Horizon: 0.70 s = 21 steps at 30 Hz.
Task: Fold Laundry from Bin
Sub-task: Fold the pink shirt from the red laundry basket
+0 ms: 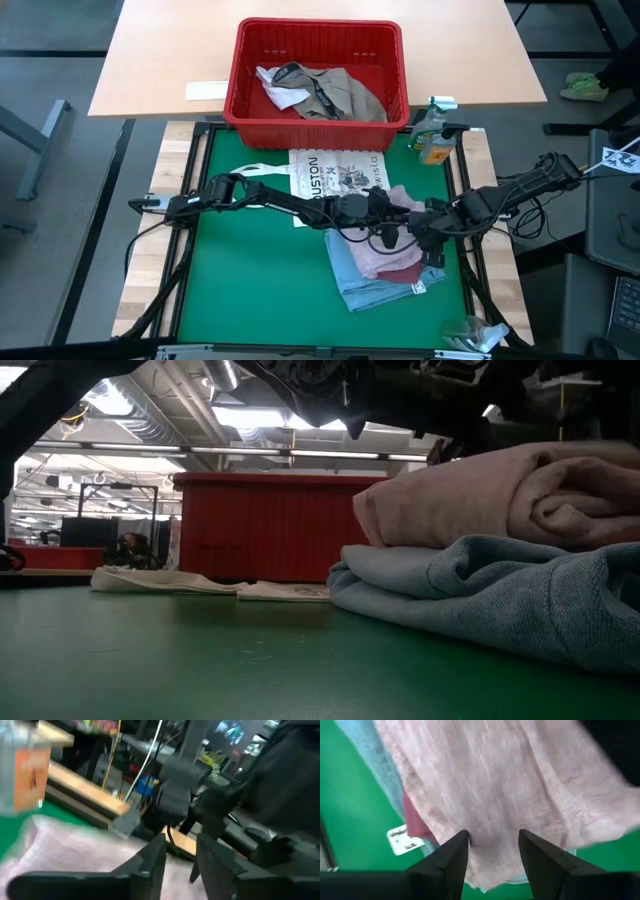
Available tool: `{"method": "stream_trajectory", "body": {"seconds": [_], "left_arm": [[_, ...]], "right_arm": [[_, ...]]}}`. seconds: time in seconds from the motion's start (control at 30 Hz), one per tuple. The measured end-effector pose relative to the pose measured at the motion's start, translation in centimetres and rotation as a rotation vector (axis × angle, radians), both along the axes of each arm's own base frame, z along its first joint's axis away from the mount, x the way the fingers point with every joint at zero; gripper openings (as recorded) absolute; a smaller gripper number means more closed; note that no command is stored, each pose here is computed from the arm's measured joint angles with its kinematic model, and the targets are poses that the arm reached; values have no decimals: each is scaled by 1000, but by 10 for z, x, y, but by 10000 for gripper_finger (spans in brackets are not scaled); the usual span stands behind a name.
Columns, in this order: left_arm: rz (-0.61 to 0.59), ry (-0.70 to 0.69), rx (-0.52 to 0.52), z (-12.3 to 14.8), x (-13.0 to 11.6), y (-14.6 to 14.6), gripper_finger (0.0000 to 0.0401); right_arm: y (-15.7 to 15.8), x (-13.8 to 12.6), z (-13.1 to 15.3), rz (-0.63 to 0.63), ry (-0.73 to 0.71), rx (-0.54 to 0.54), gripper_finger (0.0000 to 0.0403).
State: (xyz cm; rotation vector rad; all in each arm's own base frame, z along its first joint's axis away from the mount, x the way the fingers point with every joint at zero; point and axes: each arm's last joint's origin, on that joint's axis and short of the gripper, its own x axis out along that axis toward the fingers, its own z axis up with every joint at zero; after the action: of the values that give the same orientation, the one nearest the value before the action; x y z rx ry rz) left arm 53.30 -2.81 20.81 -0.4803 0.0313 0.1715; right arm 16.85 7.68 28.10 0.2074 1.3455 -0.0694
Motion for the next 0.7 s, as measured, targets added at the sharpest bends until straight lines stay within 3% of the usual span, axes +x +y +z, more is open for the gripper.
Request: {"method": "stream_trajectory", "body": {"seconds": [0.17, 0.33, 0.53, 0.7], "left_arm": [[-5, -35, 154, 8, 0, 2, 124], [-18, 27, 265, 21, -6, 1, 126], [-68, 247, 324, 48, -28, -8, 126], [-94, 456, 326, 59, -51, -14, 126]], "right_arm": [[-3, -6, -9, -44, 70, -24, 175], [-4, -7, -6, -48, 57, -33, 175], [-5, -4, 16, -51, -53, -62, 175], [-9, 2, 27, -99, -207, -236, 175]]}}
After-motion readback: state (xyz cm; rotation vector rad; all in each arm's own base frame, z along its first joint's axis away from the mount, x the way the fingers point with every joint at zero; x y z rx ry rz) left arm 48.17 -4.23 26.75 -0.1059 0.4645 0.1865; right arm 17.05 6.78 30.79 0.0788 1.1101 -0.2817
